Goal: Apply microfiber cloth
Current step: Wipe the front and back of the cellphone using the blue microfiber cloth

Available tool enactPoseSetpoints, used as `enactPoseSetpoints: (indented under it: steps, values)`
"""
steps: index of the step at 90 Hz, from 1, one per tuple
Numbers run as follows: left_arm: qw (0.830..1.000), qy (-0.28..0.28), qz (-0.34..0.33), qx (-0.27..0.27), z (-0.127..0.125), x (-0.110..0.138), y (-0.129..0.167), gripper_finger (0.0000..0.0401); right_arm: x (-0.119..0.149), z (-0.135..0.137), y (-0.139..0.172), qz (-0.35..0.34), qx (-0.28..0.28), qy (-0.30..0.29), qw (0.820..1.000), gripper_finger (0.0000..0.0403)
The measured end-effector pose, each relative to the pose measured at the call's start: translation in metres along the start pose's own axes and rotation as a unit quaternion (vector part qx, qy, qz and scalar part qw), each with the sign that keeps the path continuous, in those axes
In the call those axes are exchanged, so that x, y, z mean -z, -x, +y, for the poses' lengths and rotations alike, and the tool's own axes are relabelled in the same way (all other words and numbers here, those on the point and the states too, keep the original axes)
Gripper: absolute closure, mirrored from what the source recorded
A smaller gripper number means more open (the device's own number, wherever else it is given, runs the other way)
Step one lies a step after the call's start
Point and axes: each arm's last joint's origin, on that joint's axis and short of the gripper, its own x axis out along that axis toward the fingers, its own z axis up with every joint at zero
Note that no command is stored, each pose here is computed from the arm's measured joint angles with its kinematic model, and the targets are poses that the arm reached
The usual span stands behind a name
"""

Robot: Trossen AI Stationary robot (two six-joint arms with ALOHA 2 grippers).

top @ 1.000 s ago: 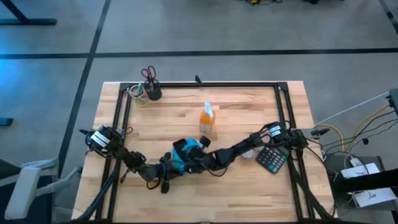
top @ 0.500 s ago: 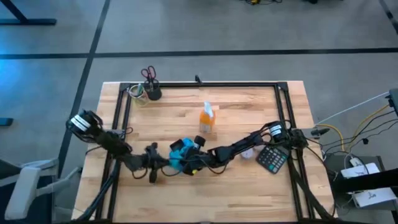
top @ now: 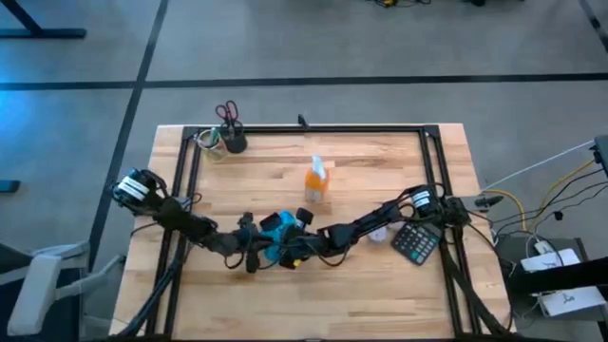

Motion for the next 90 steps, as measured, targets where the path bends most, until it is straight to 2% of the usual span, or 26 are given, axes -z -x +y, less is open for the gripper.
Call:
enactPoseSetpoints:
  steps: [19, 36, 46, 72, 90]
  values:
    - [0.999, 0.019, 0.017, -0.035, 0.013, 0.011, 0.0, 0.0401, 0.0, 0.002, 0.001, -0.001, -0.001, 0.001, 1.0, 0.0403]
    - [0.994, 0.035, -0.001, -0.107, 0.041, 0.013, 0.016, 0.0401, 0.002, 0.005, 0.002, -0.001, -0.005, 0.003, 1.0, 0.0403]
    - [0.991, 0.03, -0.007, -0.13, 0.05, 0.009, 0.016, 0.0401, 0.003, 0.007, 0.003, 0.001, -0.018, 0.008, 1.0, 0.0403]
    - [0.991, -0.006, -0.006, -0.136, 0.049, -0.003, -0.004, 0.0401, 0.002, 0.009, 0.004, -0.005, -0.027, 0.011, 1.0, 0.0403]
    - [0.99, 0.001, 0.002, -0.14, 0.051, 0.002, -0.007, 0.0401, -0.002, 0.003, 0.007, -0.014, 0.021, 0.011, 1.0, 0.0403]
